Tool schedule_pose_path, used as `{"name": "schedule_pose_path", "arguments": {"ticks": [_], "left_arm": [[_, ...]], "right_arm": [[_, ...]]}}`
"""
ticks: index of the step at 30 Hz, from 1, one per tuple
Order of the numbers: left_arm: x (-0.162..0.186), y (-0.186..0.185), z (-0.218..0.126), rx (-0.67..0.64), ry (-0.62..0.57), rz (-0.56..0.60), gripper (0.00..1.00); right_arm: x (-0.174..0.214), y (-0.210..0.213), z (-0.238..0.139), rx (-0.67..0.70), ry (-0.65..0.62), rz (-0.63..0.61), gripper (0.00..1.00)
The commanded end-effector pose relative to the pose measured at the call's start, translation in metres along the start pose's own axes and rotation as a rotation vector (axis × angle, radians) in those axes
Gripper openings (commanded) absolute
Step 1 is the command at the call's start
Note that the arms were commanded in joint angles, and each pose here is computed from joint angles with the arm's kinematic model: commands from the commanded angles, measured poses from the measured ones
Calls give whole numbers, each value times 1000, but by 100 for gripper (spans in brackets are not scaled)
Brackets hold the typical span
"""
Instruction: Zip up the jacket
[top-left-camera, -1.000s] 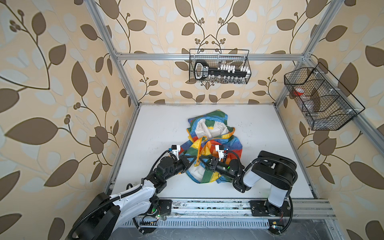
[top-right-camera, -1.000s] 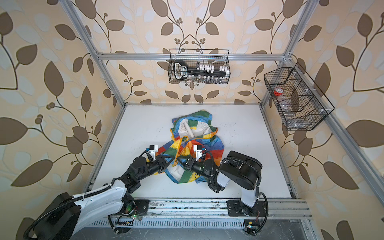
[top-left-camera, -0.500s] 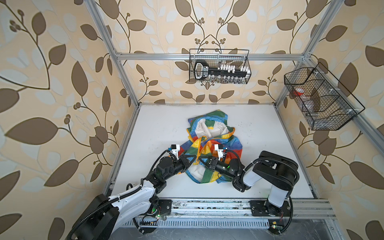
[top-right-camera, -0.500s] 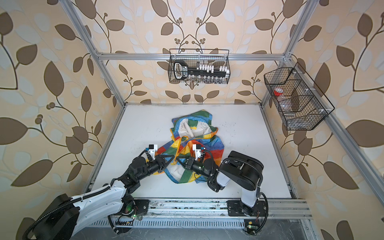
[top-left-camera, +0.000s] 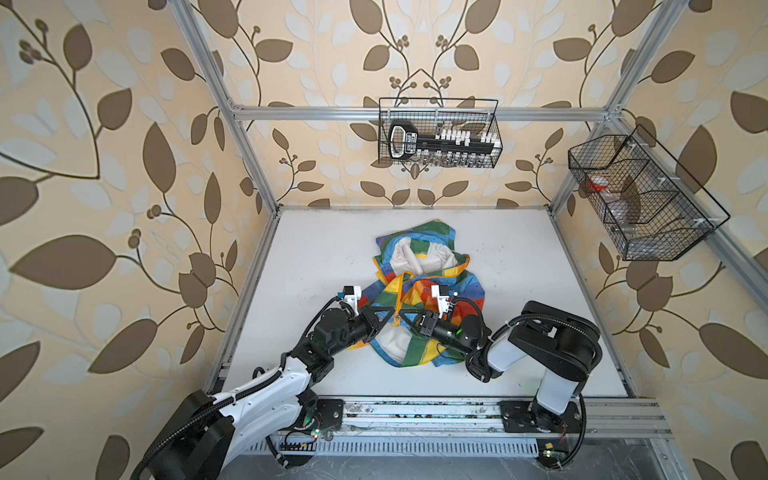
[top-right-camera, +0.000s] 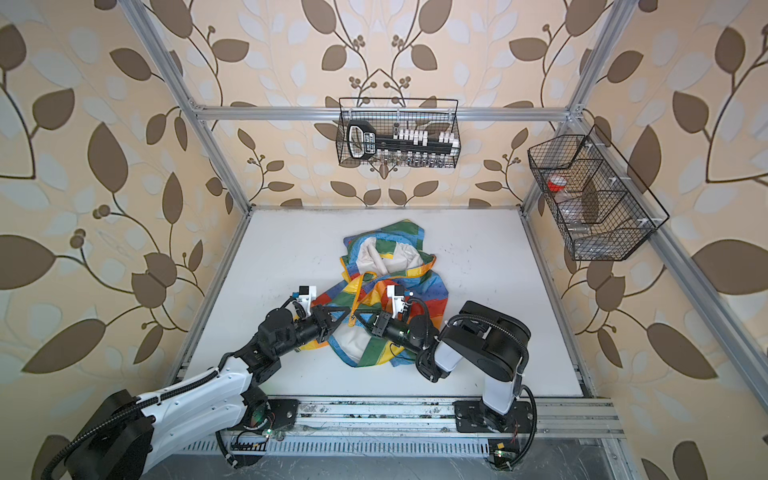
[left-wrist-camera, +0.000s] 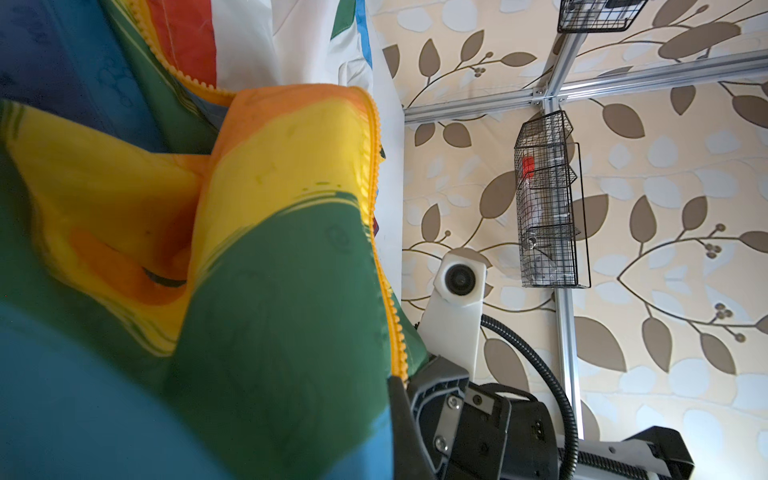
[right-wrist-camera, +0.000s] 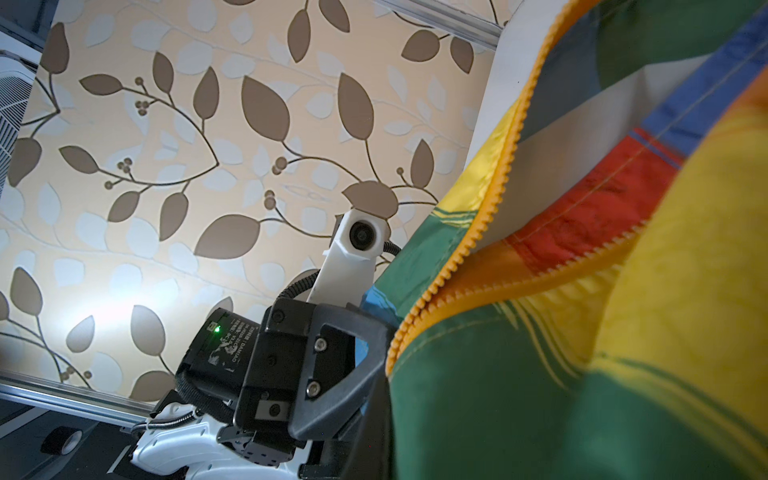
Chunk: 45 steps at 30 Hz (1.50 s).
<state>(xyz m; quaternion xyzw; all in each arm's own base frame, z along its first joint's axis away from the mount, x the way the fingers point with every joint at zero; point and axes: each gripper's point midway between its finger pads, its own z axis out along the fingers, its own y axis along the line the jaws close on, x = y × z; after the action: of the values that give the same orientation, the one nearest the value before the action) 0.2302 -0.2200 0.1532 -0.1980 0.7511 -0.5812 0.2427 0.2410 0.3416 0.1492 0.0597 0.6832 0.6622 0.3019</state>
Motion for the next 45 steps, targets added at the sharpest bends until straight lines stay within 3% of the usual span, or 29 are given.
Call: {"name": "schedule_pose_path", "arguments": {"ticks": [1,9,16,22,26,28,31,36,39,41,45], "left_arm": [[14,2,1,-14,86,-39,0],[29,11,-5,-37,159,-42,0],[10,-8,-7,26,51,11,0],[0,-20,-5,71,3,40,0],[0,-21,-5,81,0,43,0],[0,-21,-6,86,-3,47,0],[-1,-22,-9,104,-19,57,0],[-2,-25,-15,123,-38,100,0],[-2,-29,-16,138,-36,118,0],[-1,-31,-15,149,-29,132,0],[2,-31,-13,160,-10,137,0]], "right_arm": [[-30,18,2,-57,-103,-56,0],[-45,23,0,-70,-138,-70,0],[-17,30,7,-114,-11,-79,0],[-9,30,7,-119,23,-75,35],[-10,30,5,-117,18,-68,39],[-13,24,3,-97,1,-43,47],[-19,13,2,-65,-22,8,51],[-23,7,6,-50,-49,100,50],[-23,12,9,-62,-56,134,41],[-24,12,10,-61,-68,153,29],[-26,13,9,-63,-78,160,19]]}}
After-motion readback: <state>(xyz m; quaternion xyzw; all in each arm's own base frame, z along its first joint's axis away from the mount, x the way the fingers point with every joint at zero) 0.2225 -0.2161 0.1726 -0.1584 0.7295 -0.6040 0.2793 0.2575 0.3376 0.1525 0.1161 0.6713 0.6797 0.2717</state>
